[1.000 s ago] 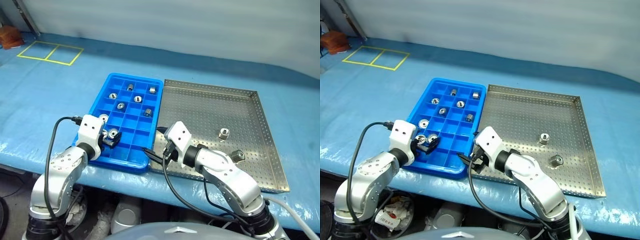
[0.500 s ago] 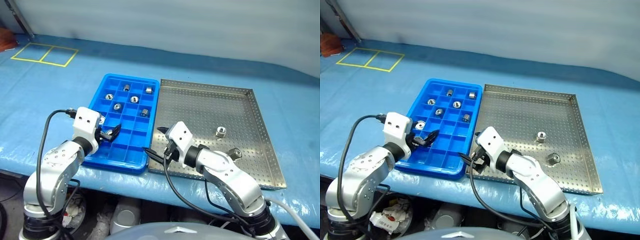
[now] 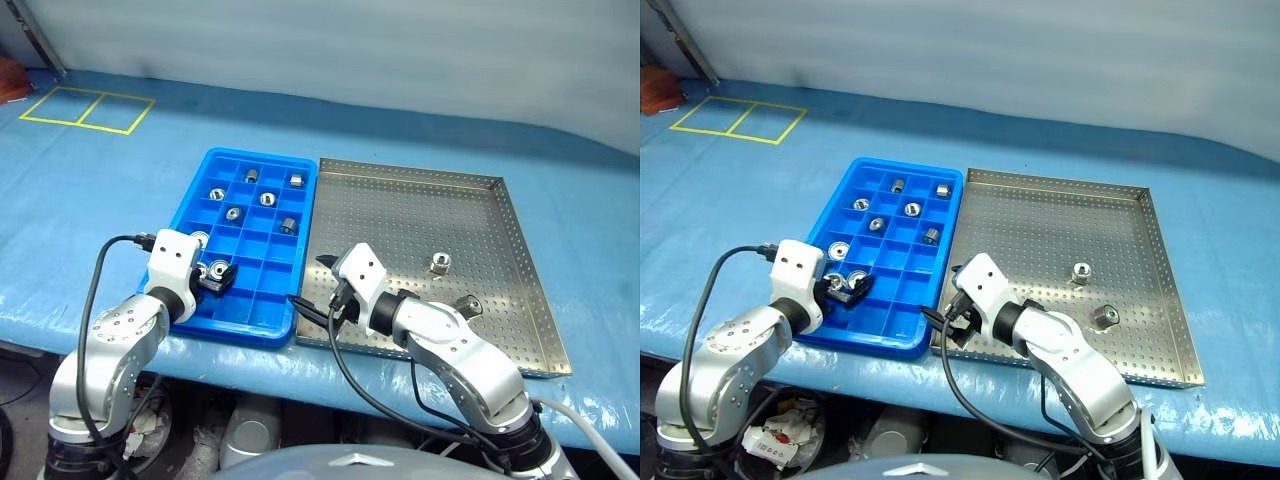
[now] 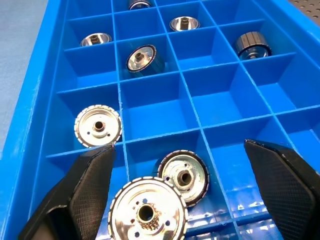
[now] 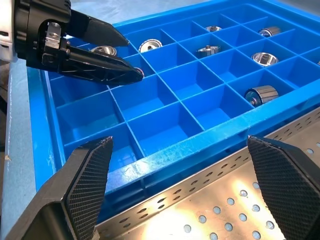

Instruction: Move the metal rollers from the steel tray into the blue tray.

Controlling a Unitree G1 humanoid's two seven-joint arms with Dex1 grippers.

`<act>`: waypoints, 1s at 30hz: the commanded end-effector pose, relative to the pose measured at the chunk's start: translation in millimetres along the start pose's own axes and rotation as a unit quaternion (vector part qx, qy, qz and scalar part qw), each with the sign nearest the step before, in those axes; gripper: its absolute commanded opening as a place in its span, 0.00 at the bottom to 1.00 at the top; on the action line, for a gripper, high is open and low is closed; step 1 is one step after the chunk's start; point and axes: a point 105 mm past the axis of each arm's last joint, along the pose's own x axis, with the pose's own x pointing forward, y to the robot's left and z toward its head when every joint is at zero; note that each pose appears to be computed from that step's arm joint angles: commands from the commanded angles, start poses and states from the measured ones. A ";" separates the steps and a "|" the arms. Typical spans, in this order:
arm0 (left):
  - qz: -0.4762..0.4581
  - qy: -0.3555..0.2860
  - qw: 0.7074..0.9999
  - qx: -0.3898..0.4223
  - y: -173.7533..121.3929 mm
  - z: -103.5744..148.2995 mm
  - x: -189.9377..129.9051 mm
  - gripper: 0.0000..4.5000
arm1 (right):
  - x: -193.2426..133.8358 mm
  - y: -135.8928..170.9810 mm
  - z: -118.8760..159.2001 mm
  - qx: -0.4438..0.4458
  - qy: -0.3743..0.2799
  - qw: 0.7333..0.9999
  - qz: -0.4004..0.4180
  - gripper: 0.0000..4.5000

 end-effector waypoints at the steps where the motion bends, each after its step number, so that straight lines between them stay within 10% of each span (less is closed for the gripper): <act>1: -0.001 0.007 1.000 0.000 -0.9 -3.8 0.1 1.00 | -3.2 0.5 13.2 -0.009 -0.026 1.000 -0.003 1.00; 6: -0.004 0.022 1.000 -0.008 -2.1 -11.7 1.8 0.96 | -4.7 -0.6 12.1 -0.008 -0.025 1.000 -0.010 1.00; 16: 0.006 -0.001 1.000 -0.005 5.1 -1.2 -0.8 0.39 | -4.8 -3.2 13.1 -0.007 -0.027 0.999 -0.016 1.00; 30: 0.004 -0.082 0.997 -0.002 9.4 38.1 -12.1 0.38 | -1.0 -1.9 15.3 -0.009 -0.032 0.999 -0.006 1.00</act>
